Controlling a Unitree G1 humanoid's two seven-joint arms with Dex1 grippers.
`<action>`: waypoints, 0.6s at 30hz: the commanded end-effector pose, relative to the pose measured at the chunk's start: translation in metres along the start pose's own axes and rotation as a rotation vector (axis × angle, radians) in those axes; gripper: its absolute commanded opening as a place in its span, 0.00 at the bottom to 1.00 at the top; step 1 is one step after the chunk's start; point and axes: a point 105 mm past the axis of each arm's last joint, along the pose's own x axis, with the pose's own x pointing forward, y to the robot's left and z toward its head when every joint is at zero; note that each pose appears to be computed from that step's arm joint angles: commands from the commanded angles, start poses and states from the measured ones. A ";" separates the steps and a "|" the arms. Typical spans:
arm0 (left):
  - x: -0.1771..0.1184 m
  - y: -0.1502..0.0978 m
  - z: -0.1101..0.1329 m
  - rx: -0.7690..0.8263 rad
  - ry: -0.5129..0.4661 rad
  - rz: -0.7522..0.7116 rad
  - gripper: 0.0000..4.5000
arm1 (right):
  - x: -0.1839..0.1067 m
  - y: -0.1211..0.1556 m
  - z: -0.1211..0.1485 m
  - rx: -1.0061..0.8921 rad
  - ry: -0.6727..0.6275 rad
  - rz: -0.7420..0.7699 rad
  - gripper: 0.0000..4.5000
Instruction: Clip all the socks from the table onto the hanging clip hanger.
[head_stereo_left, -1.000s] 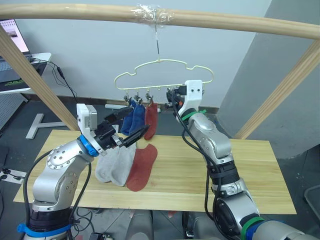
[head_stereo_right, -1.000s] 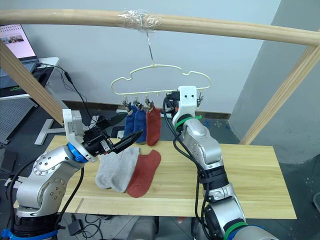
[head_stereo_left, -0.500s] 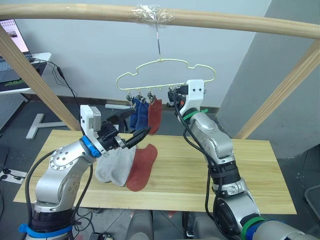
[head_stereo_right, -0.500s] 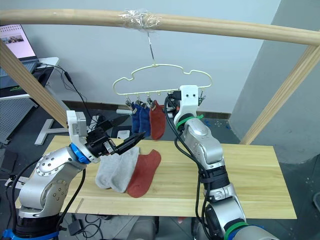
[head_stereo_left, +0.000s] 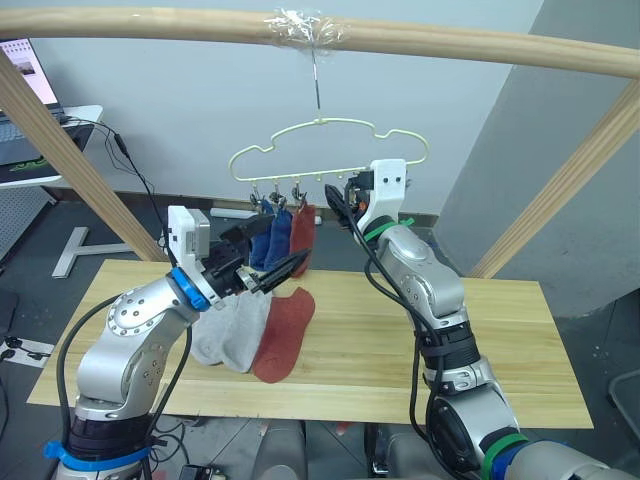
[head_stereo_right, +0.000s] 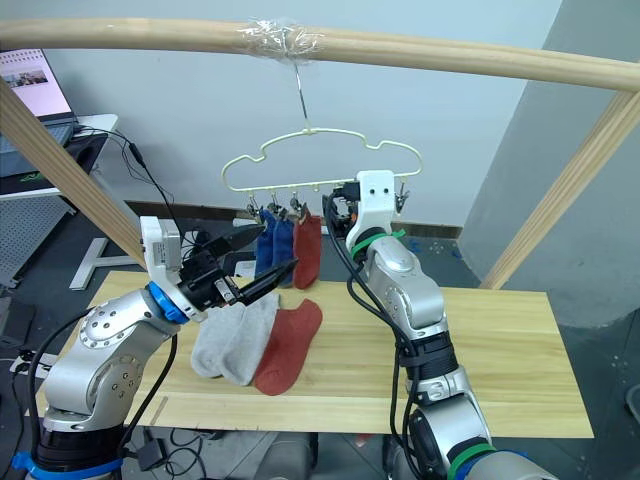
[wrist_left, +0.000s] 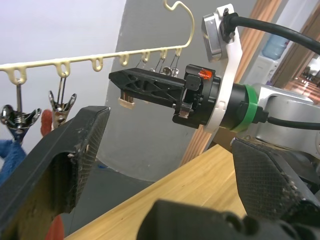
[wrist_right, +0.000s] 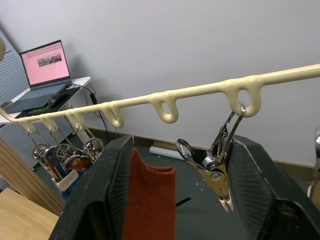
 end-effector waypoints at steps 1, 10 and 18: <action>0.001 -0.007 0.014 0.038 -0.041 -0.026 1.00 | 0.001 0.010 0.020 -0.012 -0.071 0.028 0.63; 0.001 -0.007 0.015 0.038 -0.049 -0.027 1.00 | 0.002 0.008 0.024 -0.017 -0.083 0.018 0.63; -0.001 -0.005 0.015 0.033 -0.053 -0.030 1.00 | 0.003 0.008 0.024 -0.019 -0.086 0.018 0.63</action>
